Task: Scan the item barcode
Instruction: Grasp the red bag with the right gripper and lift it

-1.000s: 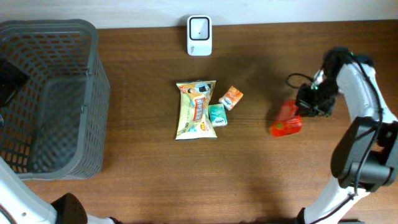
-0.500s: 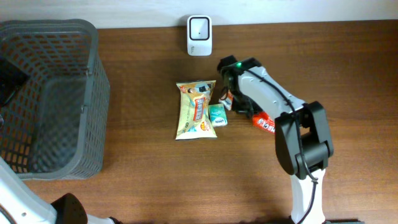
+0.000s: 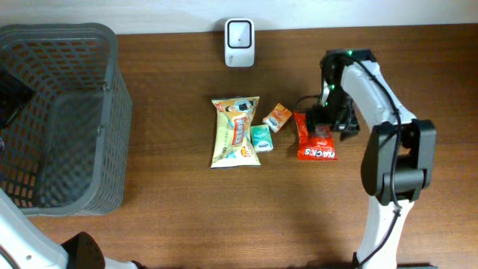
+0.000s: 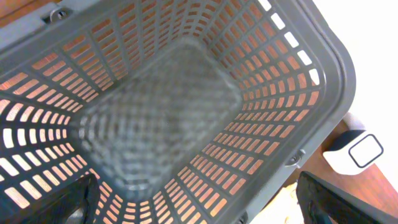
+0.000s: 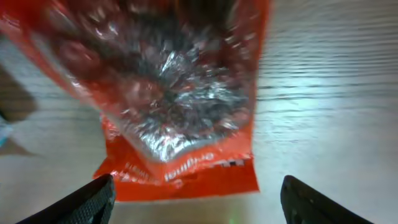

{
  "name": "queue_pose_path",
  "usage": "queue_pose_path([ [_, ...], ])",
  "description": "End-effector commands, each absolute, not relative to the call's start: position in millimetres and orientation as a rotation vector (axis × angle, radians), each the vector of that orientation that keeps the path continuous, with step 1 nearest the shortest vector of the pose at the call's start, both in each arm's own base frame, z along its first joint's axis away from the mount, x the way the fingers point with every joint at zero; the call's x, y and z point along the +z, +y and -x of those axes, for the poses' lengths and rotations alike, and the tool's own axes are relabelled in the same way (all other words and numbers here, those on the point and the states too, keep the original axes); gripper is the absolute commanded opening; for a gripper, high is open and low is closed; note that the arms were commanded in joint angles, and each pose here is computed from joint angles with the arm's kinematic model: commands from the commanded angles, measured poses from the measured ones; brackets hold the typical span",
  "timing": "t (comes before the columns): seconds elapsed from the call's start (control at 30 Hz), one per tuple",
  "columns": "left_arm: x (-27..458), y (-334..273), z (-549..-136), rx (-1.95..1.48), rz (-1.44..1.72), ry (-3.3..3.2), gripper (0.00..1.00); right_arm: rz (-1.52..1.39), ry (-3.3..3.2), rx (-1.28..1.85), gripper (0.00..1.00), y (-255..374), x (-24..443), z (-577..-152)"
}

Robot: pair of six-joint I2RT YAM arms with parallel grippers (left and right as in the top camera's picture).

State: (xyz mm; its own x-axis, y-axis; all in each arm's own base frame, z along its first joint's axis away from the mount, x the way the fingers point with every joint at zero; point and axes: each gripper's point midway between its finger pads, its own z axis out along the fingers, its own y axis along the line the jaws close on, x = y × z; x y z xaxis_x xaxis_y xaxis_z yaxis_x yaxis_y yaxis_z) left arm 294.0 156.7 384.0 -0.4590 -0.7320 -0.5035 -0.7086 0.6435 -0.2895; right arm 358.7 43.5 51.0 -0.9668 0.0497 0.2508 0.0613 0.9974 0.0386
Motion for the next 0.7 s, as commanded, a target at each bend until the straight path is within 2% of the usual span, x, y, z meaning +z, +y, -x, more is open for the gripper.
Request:
queue_pose_path([
  [0.0,383.0,157.9,-294.0,-0.053,1.129,2.259,0.99,0.010,-2.897,-0.162,0.83,54.9,29.3,-352.7],
  [0.03,383.0,157.9,-294.0,-0.053,1.129,2.259,0.99,0.013,-2.898,-0.163,0.82,55.4,23.2,-351.3],
  [0.1,383.0,157.9,-294.0,-0.053,1.129,2.259,0.99,0.041,-2.912,-0.161,0.72,54.5,5.0,-349.2],
  [0.17,383.0,157.9,-294.0,-0.053,1.129,2.259,0.99,0.054,-2.941,-0.224,0.37,61.9,-2.5,-355.2],
  [0.2,383.0,157.9,-294.0,-0.053,1.129,2.259,0.99,0.056,-2.951,-0.285,0.28,68.8,-1.7,-359.2],
  [0.3,383.0,157.9,-294.0,-0.053,1.129,2.259,0.99,0.125,-3.017,-0.382,0.10,80.4,15.6,-386.7],
  [0.4,383.0,157.9,-294.0,-0.053,1.129,2.259,0.99,0.173,-3.142,-0.428,0.09,84.4,55.5,-429.5],
  [0.53,383.0,157.9,-294.0,-0.053,1.129,2.259,0.99,0.340,-3.444,-0.629,0.07,99.2,145.1,-516.0],
  [0.67,383.0,157.9,-294.0,-0.053,1.129,2.259,0.99,0.334,-3.600,-0.906,0.07,147.6,186.8,-558.4],
])
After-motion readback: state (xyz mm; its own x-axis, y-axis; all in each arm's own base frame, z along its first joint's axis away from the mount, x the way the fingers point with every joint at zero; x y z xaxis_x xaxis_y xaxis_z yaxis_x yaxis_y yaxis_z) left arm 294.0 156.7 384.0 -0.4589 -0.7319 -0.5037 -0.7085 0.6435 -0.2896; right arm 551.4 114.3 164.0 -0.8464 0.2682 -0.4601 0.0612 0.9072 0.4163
